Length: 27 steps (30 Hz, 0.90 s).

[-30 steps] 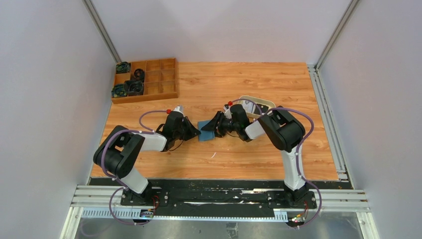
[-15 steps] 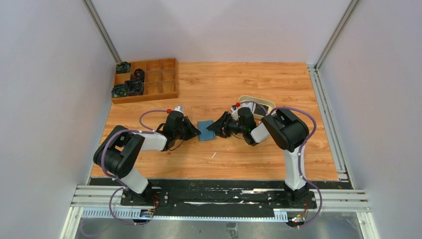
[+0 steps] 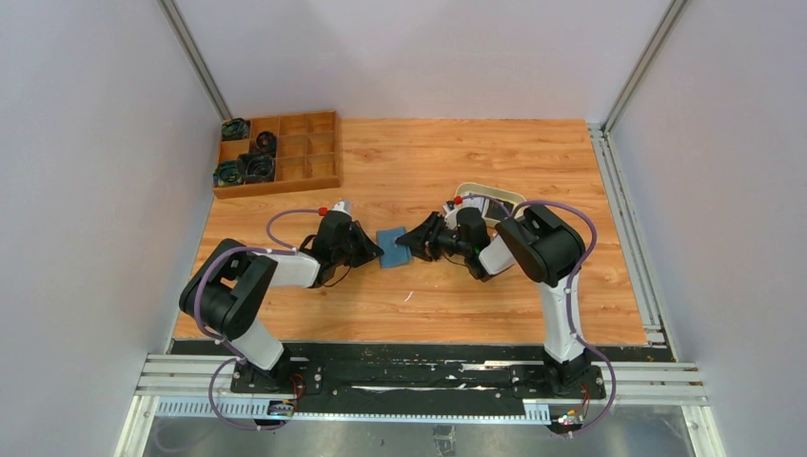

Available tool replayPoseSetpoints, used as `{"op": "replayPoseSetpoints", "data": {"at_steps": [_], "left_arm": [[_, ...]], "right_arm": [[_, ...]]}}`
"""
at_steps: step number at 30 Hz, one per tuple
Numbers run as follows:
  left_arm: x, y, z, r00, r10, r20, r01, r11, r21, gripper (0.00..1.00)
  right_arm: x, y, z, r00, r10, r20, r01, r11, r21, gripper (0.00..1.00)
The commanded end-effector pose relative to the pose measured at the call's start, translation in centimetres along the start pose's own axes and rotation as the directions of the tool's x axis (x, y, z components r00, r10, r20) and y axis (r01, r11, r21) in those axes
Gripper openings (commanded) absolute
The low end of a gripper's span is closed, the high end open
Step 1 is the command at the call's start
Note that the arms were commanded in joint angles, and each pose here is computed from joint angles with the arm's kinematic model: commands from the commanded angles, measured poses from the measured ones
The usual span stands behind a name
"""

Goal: Take the credit cards out of the card holder

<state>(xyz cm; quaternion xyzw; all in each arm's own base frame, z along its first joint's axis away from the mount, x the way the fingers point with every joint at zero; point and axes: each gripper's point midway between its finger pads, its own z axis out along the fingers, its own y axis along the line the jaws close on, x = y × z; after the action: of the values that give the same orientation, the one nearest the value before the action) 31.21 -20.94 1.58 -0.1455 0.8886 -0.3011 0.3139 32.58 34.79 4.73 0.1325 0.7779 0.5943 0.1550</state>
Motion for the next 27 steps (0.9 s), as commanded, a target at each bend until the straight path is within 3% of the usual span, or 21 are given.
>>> {"op": "replayPoseSetpoints", "data": {"at_steps": [1,15,27], "left_arm": [[5.9,9.0,-1.6,0.982,0.022,-0.188,-0.080,0.948,-0.307,0.00],[6.2,9.4,-1.7,0.980,0.026,-0.196,-0.088,0.945,-0.314,0.00],[6.3,9.5,-1.7,0.979,0.026,-0.200,-0.090,0.944,-0.318,0.00]], "right_arm": [[-2.1,-0.4,-0.1,0.995,0.023,0.093,-0.021,1.000,-0.020,0.43],[-3.0,-1.6,-0.3,0.975,0.148,0.168,-0.151,0.988,0.009,0.41],[-1.9,-2.1,-0.4,0.984,0.126,0.129,-0.139,0.986,0.094,0.33]]}}
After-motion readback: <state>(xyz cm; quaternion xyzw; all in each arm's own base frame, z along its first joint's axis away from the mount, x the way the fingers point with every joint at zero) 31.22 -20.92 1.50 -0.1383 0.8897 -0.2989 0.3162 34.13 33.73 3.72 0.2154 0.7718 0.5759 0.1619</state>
